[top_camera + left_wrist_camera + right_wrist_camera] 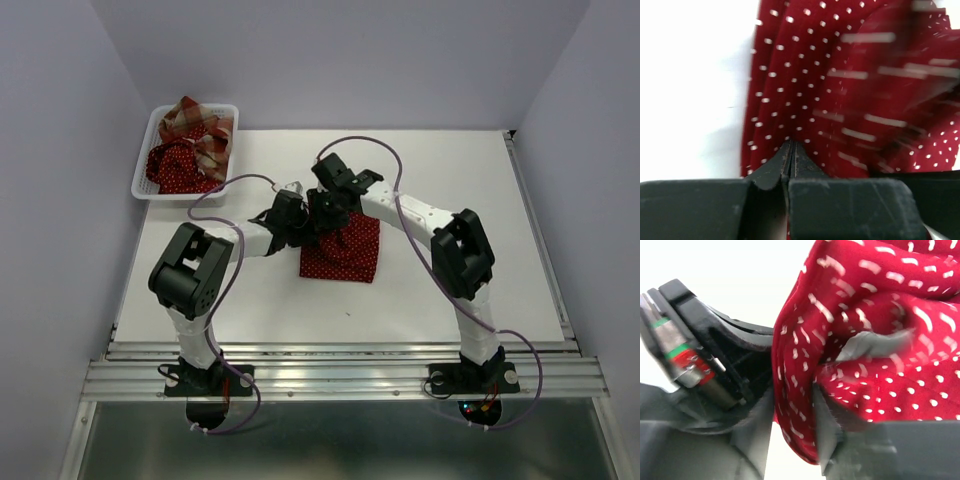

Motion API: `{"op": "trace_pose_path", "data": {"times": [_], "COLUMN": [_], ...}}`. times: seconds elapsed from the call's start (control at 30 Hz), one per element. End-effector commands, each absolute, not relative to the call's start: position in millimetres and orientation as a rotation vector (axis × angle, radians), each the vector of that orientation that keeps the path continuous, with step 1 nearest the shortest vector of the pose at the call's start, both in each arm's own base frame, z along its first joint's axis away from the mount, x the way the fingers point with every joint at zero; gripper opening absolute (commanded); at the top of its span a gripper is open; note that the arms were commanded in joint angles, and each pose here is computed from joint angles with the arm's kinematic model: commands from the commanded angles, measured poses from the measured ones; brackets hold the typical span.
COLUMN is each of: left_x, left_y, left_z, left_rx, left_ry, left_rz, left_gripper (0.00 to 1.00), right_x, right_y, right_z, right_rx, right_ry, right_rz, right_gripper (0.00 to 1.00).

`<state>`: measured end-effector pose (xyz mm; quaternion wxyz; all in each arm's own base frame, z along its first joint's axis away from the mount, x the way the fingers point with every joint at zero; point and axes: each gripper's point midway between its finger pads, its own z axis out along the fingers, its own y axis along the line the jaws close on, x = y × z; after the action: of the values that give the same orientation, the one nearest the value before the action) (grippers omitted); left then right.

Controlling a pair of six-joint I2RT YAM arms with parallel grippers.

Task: Fold and stack the skirts
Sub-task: Fold the skirt

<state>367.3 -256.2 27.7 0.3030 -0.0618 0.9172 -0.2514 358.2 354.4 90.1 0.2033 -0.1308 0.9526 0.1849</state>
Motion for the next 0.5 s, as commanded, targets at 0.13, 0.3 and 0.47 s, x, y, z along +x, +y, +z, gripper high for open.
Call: {"op": "trace_pose_path", "data": {"times": [0.13, 0.3, 0.47], "left_x": [378, 382, 379], "left_y": [-230, -207, -187], "left_z": [64, 85, 120], "left_rx": [-0.224, -0.269, -0.294], "left_ry": [2.356, 2.309, 2.245], "left_rz": [-0.619, -0.546, -0.484], "left_gripper": [0.05, 0.27, 0.55], "right_x": [366, 353, 349], "right_y": [389, 369, 331], "right_z": [187, 240, 262], "right_rx": [-0.444, -0.437, -0.324], "right_ry": [2.413, 2.277, 2.221], "right_rz": [0.773, 0.784, 0.656], "right_gripper": [0.63, 1.0, 1.0]}}
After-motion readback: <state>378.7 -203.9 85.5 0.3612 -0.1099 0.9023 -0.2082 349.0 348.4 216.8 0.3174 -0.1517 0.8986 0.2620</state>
